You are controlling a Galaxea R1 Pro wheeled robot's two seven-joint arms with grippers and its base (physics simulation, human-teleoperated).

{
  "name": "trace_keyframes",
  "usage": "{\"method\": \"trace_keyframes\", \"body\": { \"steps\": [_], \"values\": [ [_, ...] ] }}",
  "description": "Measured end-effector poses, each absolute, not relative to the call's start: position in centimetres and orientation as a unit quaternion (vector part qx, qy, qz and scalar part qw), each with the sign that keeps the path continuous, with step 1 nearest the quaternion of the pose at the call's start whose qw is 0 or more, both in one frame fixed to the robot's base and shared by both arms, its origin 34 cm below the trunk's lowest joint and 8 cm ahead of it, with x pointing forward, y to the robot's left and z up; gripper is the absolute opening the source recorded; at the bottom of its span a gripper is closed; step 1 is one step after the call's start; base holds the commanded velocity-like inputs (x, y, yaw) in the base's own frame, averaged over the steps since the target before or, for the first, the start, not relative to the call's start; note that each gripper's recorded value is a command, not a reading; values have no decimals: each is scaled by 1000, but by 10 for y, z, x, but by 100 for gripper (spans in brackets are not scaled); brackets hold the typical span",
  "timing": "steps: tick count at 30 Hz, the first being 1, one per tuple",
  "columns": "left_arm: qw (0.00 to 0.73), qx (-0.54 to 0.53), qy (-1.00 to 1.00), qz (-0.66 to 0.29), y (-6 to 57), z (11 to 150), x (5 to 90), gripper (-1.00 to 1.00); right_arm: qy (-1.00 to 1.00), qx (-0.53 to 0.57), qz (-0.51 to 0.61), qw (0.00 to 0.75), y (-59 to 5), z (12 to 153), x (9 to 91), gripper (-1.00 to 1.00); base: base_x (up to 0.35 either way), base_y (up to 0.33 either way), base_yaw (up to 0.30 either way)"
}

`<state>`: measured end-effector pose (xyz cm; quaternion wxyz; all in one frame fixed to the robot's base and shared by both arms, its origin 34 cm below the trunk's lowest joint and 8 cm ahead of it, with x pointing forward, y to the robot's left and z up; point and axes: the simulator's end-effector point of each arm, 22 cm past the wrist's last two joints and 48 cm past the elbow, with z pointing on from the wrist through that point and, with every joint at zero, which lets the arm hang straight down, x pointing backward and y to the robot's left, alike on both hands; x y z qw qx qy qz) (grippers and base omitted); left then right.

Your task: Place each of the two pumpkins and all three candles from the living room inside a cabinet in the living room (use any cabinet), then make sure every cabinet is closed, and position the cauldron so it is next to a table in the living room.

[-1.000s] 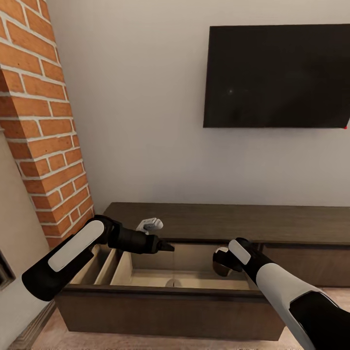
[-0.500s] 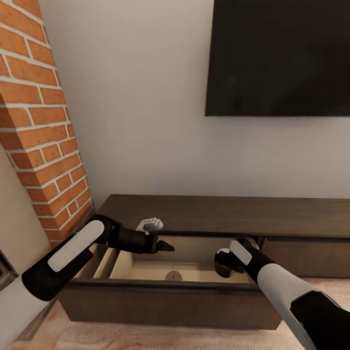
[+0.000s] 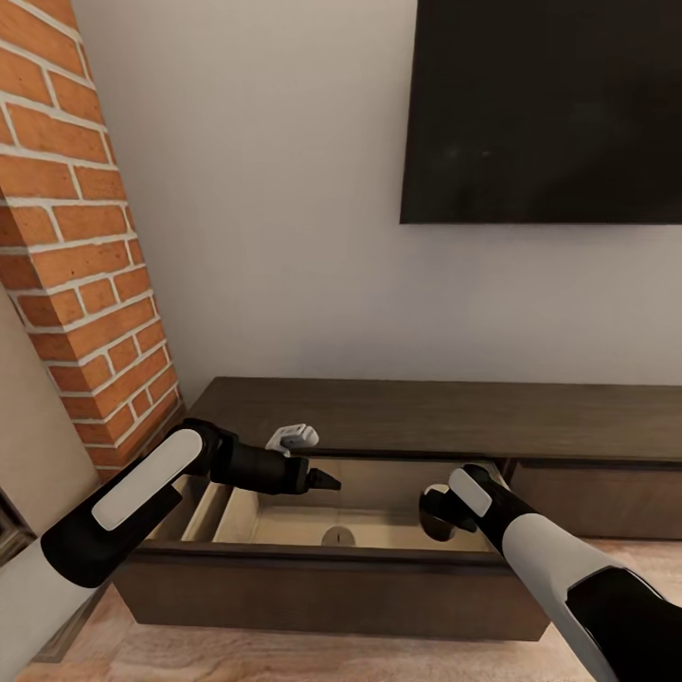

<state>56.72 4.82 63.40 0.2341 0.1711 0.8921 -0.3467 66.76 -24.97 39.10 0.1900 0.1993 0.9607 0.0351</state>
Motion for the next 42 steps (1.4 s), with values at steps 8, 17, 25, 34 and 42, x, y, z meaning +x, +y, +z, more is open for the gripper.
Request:
{"method": "trace_keyframes", "body": {
  "steps": [8, 17, 25, 34, 42],
  "values": [
    [235, 172, 892, -347, 48, 635, 567, 100, 961, 199, 35, 188, -249, 391, 667, -100, 103, 20, 0],
    [235, 172, 891, -347, 48, 635, 567, 100, 962, 198, 33, 187, -249, 390, 666, -100, 91, 2, 0],
    [235, 173, 891, -348, 47, 635, 567, 100, 962, 198, 32, 186, -251, 390, 665, -100, 7, 0, 0],
    [220, 168, 895, -350, 47, 618, 570, 100, 965, 200, 24, 169, -256, 369, 660, -100, 0, 0, 0],
    [206, 162, 898, -353, 47, 601, 574, 100, 966, 205, 18, 155, -262, 349, 656, -100, 0, 0, 0]
  ]
}}
